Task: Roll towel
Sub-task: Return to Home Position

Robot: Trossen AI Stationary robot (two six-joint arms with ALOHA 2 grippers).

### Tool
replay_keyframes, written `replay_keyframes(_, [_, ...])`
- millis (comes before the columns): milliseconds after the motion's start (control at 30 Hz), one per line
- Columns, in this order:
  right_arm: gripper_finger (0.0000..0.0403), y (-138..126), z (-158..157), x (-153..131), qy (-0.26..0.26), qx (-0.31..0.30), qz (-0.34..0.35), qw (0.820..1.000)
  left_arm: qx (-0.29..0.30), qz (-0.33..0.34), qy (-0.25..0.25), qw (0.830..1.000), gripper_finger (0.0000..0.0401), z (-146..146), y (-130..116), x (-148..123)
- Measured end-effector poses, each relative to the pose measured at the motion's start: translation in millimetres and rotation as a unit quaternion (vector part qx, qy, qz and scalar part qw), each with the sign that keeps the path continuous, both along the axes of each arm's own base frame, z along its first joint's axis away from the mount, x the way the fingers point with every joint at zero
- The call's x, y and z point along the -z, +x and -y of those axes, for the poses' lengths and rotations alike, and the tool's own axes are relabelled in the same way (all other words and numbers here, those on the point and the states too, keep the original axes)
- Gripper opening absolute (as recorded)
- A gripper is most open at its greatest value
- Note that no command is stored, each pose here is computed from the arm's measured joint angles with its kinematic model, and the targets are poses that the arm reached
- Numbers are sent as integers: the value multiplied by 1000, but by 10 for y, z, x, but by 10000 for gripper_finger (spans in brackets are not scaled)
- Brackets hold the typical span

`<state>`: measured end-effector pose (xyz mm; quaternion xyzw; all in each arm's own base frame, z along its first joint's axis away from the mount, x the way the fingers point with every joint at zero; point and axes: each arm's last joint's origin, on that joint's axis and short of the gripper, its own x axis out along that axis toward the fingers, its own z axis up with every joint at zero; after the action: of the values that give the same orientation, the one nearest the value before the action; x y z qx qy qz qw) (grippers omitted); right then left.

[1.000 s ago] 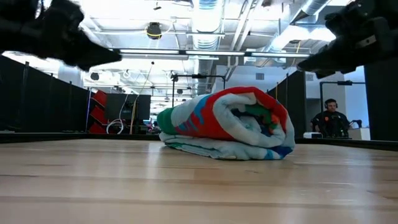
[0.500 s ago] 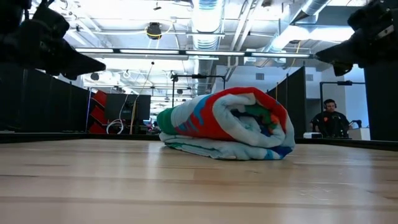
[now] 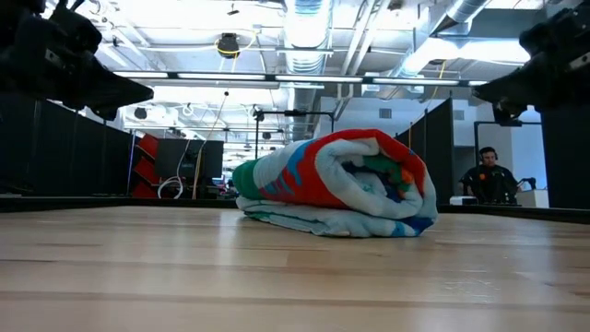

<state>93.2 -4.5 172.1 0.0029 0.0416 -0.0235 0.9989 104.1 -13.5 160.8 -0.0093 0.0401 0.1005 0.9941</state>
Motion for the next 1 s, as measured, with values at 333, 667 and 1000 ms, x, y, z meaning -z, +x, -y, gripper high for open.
replay_keyframes(333, [0,3,7,16,-2,4,-10,1000,131,-12,48,990,0,22,15,12])
replay_keyframes(667, [0,2,7,17,-2,5,-12,1000,153,25,100,983,0,-158,30,-61])
replay_keyframes(1000, [0,1,7,18,-1,5,-12,1000,111,17,102,988,0,-261,22,-55])
